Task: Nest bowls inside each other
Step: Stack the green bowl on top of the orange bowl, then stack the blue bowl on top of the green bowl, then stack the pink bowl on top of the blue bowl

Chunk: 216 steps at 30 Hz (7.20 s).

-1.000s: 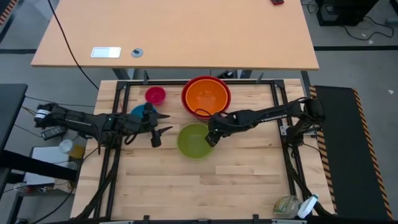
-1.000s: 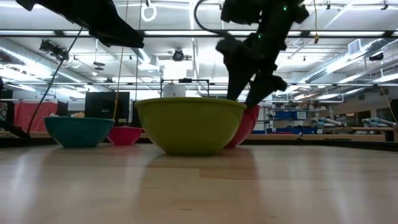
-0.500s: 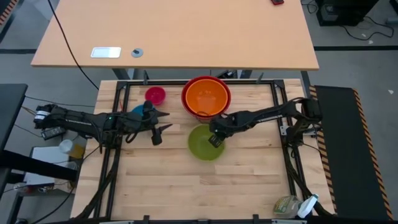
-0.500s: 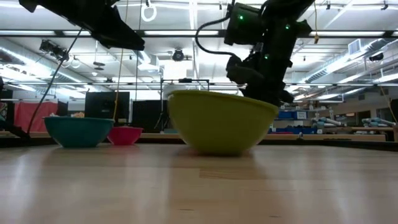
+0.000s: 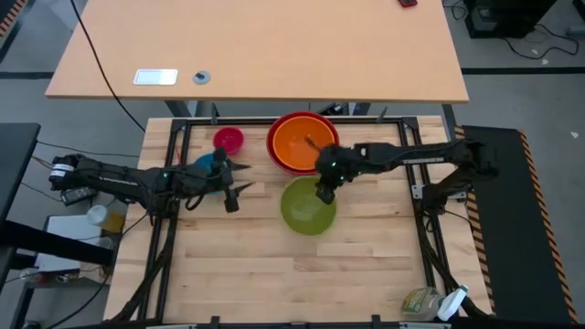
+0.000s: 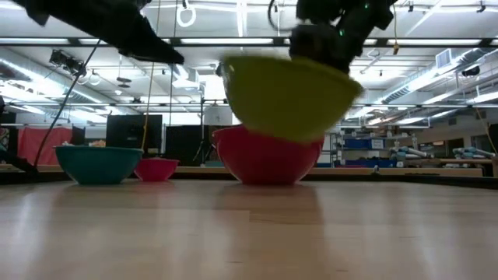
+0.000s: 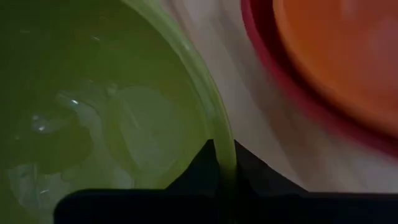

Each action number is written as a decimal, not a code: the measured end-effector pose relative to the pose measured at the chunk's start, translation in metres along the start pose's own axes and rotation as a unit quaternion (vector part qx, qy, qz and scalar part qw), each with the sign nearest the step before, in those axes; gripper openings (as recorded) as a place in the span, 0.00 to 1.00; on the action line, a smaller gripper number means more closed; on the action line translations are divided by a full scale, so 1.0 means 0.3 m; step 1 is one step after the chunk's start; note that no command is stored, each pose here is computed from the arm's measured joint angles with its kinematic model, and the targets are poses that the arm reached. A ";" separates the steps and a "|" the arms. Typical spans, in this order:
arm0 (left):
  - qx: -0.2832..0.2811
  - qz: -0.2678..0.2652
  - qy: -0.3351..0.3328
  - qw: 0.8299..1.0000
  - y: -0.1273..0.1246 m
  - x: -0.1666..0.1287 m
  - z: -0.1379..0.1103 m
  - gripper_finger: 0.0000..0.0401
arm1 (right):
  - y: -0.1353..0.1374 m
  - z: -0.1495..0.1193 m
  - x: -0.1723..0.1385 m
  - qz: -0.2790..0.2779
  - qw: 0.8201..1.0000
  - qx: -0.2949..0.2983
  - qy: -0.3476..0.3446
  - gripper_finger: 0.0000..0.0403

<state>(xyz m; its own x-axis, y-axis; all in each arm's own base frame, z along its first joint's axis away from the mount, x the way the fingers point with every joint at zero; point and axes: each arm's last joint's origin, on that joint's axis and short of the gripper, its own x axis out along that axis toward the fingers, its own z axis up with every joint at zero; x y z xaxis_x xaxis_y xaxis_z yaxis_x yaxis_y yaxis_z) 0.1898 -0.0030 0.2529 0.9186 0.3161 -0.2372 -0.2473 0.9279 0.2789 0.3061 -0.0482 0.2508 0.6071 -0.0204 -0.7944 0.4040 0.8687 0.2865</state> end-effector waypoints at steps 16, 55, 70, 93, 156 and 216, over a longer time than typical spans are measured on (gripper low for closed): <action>-0.089 0.017 -0.006 0.996 0.059 -0.114 -0.029 0.57 | -0.437 0.205 -0.007 -0.153 0.961 0.096 -0.211 0.07; -0.268 0.118 0.219 0.931 0.093 -0.131 -0.184 0.57 | -0.377 0.230 -0.067 -0.261 0.965 -0.021 -0.025 0.44; -0.294 0.098 0.400 0.863 0.088 -0.010 -0.275 0.57 | -0.152 0.227 -0.168 -0.276 0.949 -0.104 -0.113 0.44; -0.125 0.073 0.514 0.846 0.010 0.168 -0.218 0.03 | -0.110 0.192 -0.184 -0.251 0.954 -0.128 -0.102 0.44; 0.020 0.033 0.384 0.923 0.294 0.358 0.071 0.66 | -0.156 -0.068 -0.400 -0.187 0.933 -0.067 -0.299 0.37; 0.205 0.053 0.354 0.911 0.264 0.477 0.109 0.01 | -0.097 -0.050 -0.221 -0.145 0.939 -0.127 -0.285 0.36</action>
<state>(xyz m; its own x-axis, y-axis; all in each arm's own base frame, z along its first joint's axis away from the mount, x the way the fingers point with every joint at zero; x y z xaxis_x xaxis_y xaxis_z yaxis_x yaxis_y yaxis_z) 0.3117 0.1093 0.2716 0.4318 0.5822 -0.6889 -0.0530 0.7789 0.6250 0.2440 -0.0647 0.2872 0.7938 -0.4732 -0.3821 0.4771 0.8741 -0.0915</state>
